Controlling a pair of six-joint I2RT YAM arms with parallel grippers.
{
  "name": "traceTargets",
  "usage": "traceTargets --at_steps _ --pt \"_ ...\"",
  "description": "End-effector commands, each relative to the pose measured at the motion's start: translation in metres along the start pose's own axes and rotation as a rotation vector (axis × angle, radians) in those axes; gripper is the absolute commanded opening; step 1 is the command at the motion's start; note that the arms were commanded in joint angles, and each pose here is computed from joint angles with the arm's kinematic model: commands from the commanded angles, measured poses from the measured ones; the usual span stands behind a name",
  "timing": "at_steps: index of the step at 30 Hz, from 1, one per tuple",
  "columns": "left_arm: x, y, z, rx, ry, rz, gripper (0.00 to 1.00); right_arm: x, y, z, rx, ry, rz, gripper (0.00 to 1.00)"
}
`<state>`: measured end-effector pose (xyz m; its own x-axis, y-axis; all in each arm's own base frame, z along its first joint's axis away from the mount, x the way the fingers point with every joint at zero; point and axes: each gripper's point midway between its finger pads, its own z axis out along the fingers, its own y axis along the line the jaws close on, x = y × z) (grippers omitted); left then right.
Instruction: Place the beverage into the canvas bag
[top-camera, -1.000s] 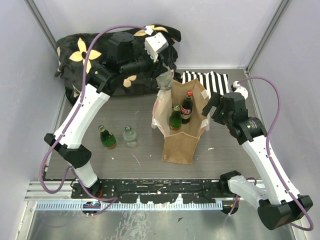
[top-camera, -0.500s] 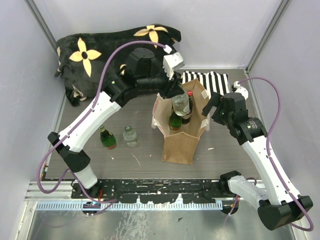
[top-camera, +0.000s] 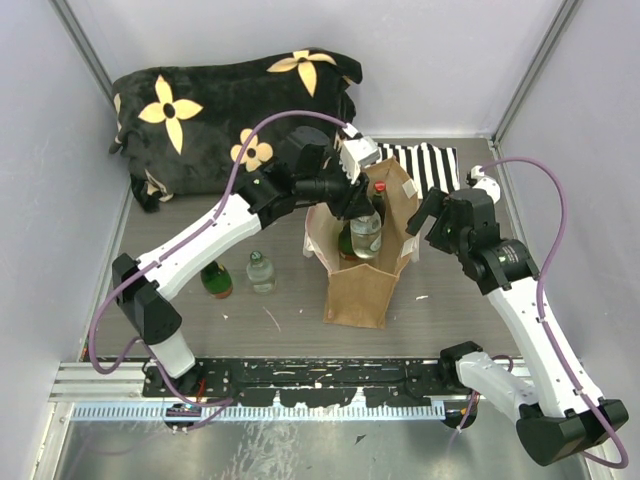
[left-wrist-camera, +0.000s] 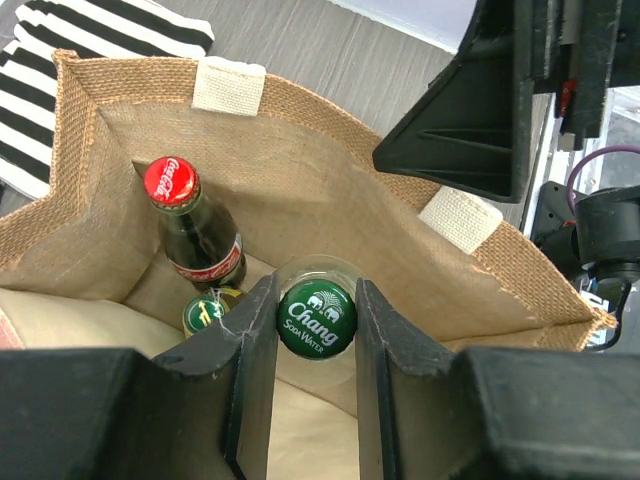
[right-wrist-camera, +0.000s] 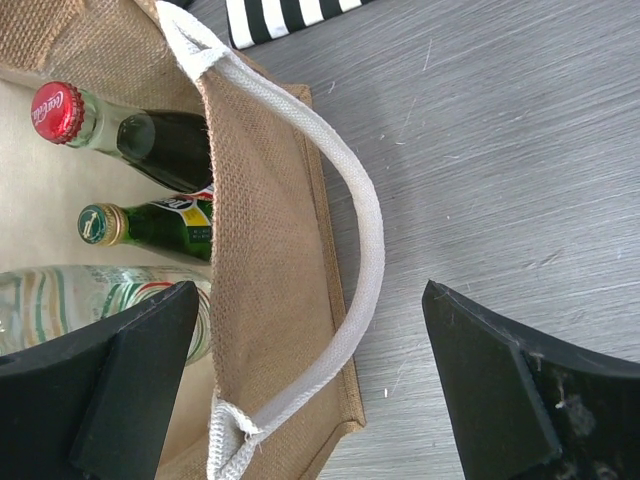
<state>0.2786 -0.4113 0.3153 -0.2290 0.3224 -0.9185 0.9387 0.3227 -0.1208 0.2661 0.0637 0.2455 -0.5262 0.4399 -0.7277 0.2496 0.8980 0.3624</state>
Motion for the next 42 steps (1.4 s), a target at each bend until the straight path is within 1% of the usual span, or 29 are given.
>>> traceTargets --at_steps 1,9,17,26,32,42 --pt "-0.06 -0.007 0.003 0.032 -0.226 0.073 0.0 -0.012 -0.001 -0.011 0.002 -0.053 0.027 1.0" --pt "-0.031 0.006 0.041 0.039 -0.168 0.053 0.0 -0.013 -0.009 -0.018 0.026 -0.066 0.032 1.0" --pt "-0.001 0.017 0.068 0.025 -0.113 0.068 0.0 -0.014 -0.015 -0.025 0.048 -0.072 0.032 1.0" --pt "0.022 0.022 0.084 0.003 -0.093 0.107 0.0 -0.013 -0.019 -0.028 0.069 -0.07 0.029 1.0" --pt "0.031 0.026 0.091 -0.022 -0.101 0.146 0.0 -0.013 -0.02 -0.03 0.073 -0.069 0.032 1.0" --pt "0.059 0.018 0.099 -0.018 -0.062 0.199 0.0 -0.012 -0.02 -0.029 0.074 -0.062 0.033 1.0"
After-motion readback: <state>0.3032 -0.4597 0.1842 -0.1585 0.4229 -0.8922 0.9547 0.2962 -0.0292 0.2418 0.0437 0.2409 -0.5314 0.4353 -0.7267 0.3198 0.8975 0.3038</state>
